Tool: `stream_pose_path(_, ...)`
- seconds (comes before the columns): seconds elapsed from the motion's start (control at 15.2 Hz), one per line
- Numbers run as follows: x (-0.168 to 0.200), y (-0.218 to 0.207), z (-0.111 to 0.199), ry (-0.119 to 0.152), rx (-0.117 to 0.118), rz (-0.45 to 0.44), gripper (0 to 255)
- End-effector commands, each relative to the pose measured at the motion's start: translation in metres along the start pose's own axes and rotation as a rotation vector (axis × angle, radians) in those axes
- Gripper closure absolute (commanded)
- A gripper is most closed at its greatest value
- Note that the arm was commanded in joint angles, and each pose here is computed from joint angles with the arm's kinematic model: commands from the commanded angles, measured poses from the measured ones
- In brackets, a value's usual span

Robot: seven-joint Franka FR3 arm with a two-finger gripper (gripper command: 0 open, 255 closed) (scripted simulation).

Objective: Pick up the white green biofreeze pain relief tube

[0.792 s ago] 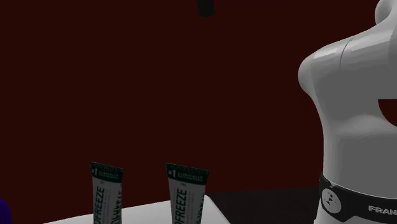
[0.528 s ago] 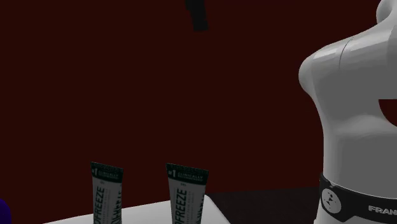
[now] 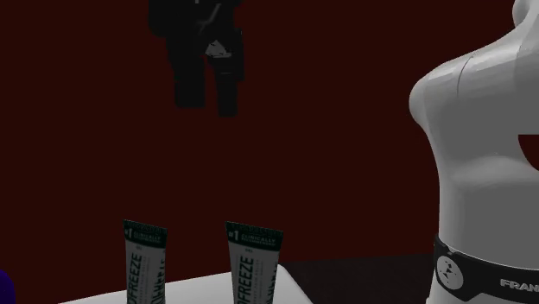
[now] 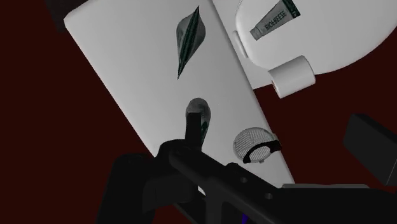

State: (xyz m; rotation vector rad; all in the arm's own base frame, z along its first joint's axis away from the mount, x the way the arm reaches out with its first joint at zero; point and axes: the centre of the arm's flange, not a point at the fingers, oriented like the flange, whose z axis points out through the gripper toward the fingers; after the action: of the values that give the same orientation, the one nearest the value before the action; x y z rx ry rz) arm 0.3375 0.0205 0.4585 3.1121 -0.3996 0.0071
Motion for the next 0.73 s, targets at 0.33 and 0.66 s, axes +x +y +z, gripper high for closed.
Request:
stream_pose_path(0.33,0.037,0.009,0.07,0.164,-0.046,0.197,0)
stream_pose_path(0.66,0.07,0.022,0.114,0.277,-0.08,0.336,0)
